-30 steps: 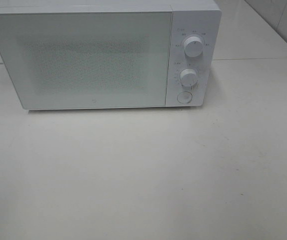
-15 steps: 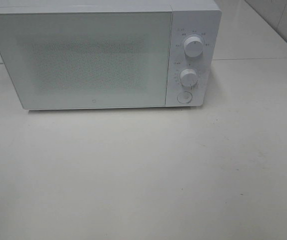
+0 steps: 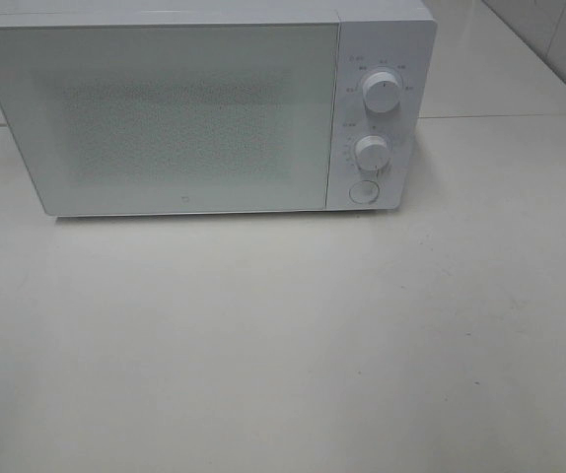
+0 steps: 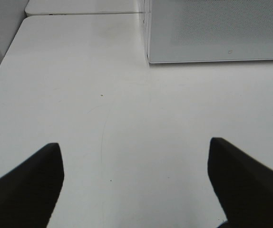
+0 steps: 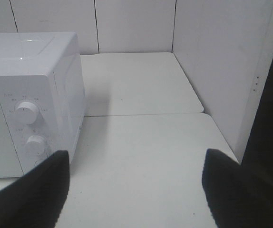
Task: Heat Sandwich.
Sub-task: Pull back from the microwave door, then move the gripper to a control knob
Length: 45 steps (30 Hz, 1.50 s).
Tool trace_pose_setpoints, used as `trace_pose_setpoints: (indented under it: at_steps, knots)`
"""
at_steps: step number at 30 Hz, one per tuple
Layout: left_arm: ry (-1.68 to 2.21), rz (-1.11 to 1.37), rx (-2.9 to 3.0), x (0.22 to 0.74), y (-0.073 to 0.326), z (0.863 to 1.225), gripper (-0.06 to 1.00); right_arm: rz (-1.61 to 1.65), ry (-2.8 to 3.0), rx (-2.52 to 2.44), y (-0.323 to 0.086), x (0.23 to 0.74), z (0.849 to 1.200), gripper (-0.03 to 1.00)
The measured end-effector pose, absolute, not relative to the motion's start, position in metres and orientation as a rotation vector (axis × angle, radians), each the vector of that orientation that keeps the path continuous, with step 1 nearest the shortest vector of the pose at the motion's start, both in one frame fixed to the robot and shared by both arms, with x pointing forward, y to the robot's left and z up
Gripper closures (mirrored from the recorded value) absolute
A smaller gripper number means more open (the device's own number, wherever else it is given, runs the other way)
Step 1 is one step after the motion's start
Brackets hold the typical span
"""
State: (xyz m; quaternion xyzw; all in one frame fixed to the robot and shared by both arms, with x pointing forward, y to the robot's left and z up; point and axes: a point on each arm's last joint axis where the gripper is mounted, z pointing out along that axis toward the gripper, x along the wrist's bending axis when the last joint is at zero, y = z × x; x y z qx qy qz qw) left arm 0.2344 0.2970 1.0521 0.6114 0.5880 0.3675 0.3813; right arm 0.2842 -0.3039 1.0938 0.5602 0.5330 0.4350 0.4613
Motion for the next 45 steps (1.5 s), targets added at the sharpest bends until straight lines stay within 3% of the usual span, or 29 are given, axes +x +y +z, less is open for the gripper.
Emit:
trace_pose_setpoints:
  at_steps: [15, 45]
  knots:
    - [1.5, 0.938, 1.561, 0.234, 0.297, 1.052, 0.18, 1.132, 1.299, 1.296, -0.299, 0.351, 1.102, 0.24]
    - [1.499, 0.94, 1.563, 0.234, 0.297, 1.052, 0.18, 1.247, 1.646, 1.075, -0.248, 0.453, 1.007, 0.24]
